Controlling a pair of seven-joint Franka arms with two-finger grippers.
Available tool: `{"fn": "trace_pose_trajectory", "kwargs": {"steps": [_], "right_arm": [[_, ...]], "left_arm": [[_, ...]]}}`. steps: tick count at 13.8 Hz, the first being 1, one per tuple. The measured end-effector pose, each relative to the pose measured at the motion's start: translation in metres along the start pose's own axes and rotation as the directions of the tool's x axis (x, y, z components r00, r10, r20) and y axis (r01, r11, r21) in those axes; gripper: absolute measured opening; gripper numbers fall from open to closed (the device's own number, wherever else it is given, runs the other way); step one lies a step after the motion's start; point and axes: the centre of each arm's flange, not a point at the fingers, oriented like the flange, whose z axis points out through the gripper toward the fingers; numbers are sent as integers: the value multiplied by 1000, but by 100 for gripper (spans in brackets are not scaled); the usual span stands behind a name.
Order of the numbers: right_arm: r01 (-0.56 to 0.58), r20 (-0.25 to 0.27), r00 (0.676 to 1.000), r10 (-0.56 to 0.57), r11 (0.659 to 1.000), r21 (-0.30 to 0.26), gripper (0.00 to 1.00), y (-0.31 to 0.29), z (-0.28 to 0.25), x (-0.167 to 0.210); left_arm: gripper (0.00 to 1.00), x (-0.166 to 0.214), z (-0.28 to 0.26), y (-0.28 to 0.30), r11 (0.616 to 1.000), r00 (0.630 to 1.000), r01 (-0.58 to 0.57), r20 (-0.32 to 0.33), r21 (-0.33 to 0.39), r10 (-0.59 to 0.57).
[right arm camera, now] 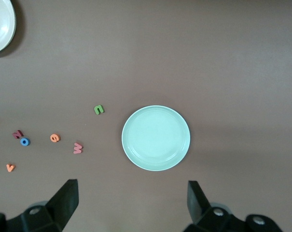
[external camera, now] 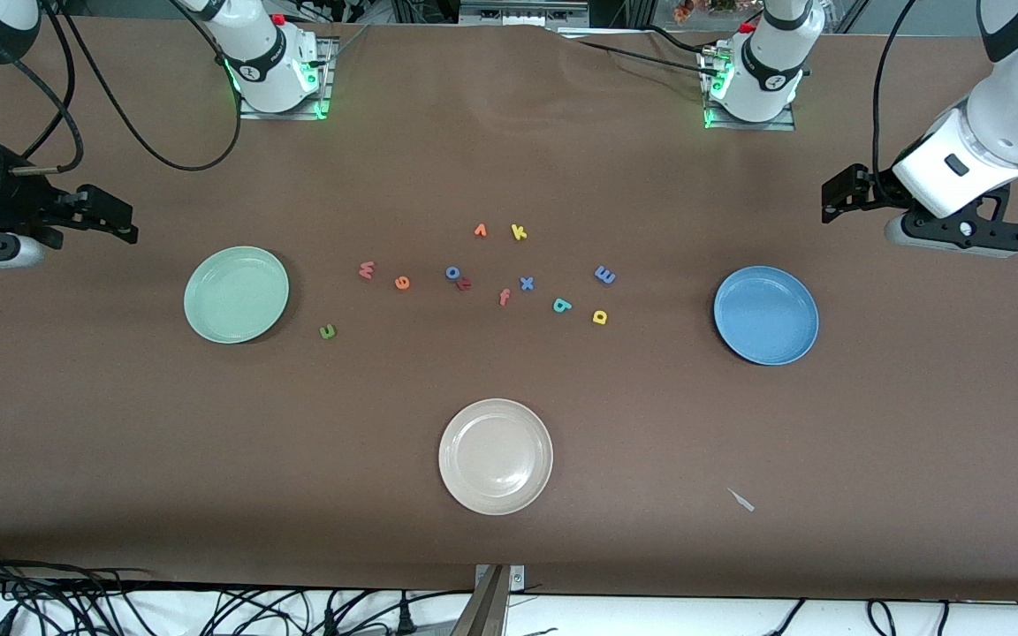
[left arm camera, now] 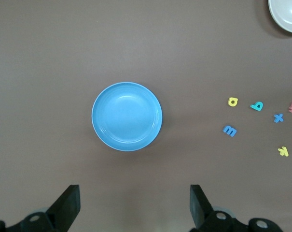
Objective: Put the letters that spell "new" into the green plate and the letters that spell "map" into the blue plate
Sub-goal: 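Move the left gripper from rest toward the scattered foam letters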
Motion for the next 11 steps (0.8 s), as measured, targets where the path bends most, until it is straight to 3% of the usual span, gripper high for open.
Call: {"fn": "trace_pose_trajectory", "kwargs": {"steps": [11], "right_arm": [[-3, 6, 1000, 3, 1000, 0, 100, 2, 1, -1]], "left_arm": [[100, 2, 8, 4, 1000, 1000, -7, 28, 0, 7]]}}
